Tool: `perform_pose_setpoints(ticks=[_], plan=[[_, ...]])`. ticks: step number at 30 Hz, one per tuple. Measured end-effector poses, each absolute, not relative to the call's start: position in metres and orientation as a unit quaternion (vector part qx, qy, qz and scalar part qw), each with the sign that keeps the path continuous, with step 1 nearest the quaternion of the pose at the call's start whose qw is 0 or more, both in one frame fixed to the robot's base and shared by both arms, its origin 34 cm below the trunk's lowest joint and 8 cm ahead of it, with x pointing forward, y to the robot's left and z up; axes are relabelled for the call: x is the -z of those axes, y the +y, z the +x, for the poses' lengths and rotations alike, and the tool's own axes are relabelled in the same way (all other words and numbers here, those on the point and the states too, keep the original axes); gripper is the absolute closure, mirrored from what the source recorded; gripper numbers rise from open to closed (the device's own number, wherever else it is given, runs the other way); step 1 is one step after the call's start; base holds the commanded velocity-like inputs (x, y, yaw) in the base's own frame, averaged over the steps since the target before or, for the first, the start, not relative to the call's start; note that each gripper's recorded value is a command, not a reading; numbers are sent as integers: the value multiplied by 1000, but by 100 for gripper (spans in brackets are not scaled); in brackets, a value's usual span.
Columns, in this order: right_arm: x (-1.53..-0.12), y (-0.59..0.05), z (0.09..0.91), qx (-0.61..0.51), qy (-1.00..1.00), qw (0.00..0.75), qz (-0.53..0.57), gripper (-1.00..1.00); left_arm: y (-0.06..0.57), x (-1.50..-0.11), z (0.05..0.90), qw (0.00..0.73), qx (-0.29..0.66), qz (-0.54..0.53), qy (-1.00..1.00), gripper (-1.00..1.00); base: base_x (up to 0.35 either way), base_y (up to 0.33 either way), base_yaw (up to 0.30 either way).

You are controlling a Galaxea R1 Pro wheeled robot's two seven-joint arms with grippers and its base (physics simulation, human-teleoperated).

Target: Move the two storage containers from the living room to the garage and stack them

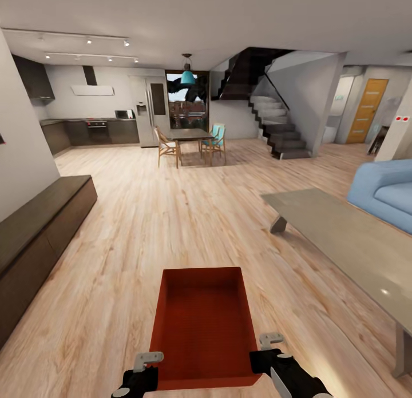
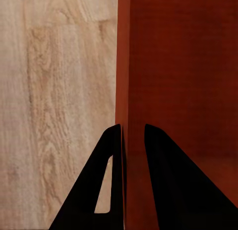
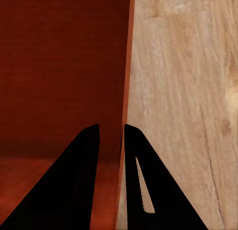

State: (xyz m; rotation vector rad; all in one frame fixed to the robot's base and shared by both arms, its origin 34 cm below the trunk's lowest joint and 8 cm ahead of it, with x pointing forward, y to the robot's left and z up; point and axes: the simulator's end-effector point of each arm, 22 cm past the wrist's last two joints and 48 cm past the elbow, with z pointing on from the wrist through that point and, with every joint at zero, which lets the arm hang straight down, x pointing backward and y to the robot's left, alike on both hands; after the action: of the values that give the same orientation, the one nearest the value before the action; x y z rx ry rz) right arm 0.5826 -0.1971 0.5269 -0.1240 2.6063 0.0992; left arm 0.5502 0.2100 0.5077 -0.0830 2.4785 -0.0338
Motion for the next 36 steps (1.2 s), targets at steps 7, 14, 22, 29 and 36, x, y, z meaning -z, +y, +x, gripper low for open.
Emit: perform_pose_setpoints(ticks=[7,14,22,29,36], plan=[[-527,-197,583,-37,963,262,-46,100,210,-508,550,325,13,-32,945,100,279,204,0],[-527,-197,583,-36,963,262,-46,100,210,-508,550,325,13,-32,945,100,281,204,0],[-527,-197,583,-36,963,262,-46,100,210,-508,550,325,13,-32,945,100,282,204,0],[-527,-197,583,-36,963,262,-46,100,210,-508,550,325,13,-32,945,100,283,203,0],[-527,-197,583,-36,963,262,-46,100,210,-508,550,325,13,-32,945,100,283,203,0]])
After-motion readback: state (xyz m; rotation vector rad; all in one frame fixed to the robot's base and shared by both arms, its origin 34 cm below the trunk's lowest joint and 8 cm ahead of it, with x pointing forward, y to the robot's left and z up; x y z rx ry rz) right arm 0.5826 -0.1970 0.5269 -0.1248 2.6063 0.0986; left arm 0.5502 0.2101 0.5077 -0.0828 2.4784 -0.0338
